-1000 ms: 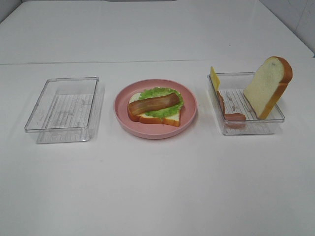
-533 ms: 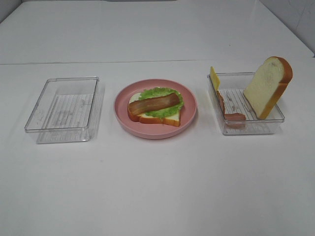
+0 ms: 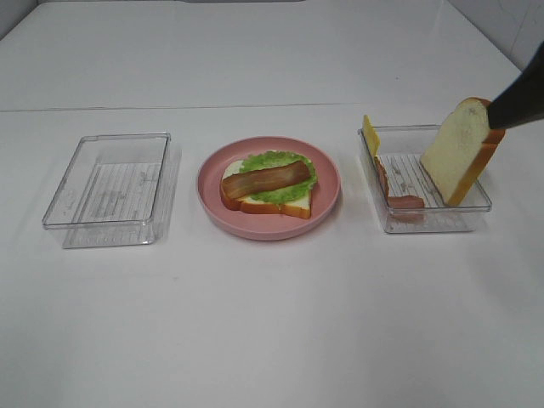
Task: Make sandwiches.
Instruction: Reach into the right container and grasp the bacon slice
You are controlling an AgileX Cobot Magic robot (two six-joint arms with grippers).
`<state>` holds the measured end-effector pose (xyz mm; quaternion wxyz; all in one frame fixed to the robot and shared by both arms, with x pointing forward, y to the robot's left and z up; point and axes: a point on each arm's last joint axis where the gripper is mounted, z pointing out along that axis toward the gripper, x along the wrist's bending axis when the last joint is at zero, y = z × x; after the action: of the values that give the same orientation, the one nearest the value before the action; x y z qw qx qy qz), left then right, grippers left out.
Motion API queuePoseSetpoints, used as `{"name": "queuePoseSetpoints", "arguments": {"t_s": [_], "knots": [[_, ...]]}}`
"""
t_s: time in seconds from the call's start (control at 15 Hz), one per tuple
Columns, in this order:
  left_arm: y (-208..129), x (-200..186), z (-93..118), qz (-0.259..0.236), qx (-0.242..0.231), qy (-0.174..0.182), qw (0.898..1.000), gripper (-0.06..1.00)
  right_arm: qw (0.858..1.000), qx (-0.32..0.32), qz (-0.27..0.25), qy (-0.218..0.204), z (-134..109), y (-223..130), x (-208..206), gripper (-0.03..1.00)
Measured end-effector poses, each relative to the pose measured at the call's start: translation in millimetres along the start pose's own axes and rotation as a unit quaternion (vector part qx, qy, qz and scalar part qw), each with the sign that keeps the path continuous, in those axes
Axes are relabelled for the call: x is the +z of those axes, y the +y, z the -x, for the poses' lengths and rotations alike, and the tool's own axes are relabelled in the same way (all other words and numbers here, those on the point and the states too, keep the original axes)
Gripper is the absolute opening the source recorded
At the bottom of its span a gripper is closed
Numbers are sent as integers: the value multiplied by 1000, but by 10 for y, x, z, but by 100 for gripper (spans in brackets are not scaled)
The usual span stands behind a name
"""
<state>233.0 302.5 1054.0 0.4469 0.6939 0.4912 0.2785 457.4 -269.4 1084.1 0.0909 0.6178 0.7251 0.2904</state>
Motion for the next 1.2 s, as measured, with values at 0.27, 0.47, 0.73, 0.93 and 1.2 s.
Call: {"name": "queuePoseSetpoints", "arguments": {"t_s": [0.27,0.47,0.73,0.93,1.2], "knots": [[1,0,0,0,5,0,1000,74,997,-15,-67,41,3,496,496,72],[2,0,-2,1,6,1,1000,74,991,-39,-114,50,-242,742,956,66],[2,0,-2,1,6,1,1000,74,983,-5,-184,9,-267,964,1482,65],[2,0,-2,1,6,1,1000,74,976,-3,-218,-8,-193,1033,1763,65],[2,0,-2,1,6,1,1000,74,966,-10,-258,-30,-61,969,2194,65]]}}
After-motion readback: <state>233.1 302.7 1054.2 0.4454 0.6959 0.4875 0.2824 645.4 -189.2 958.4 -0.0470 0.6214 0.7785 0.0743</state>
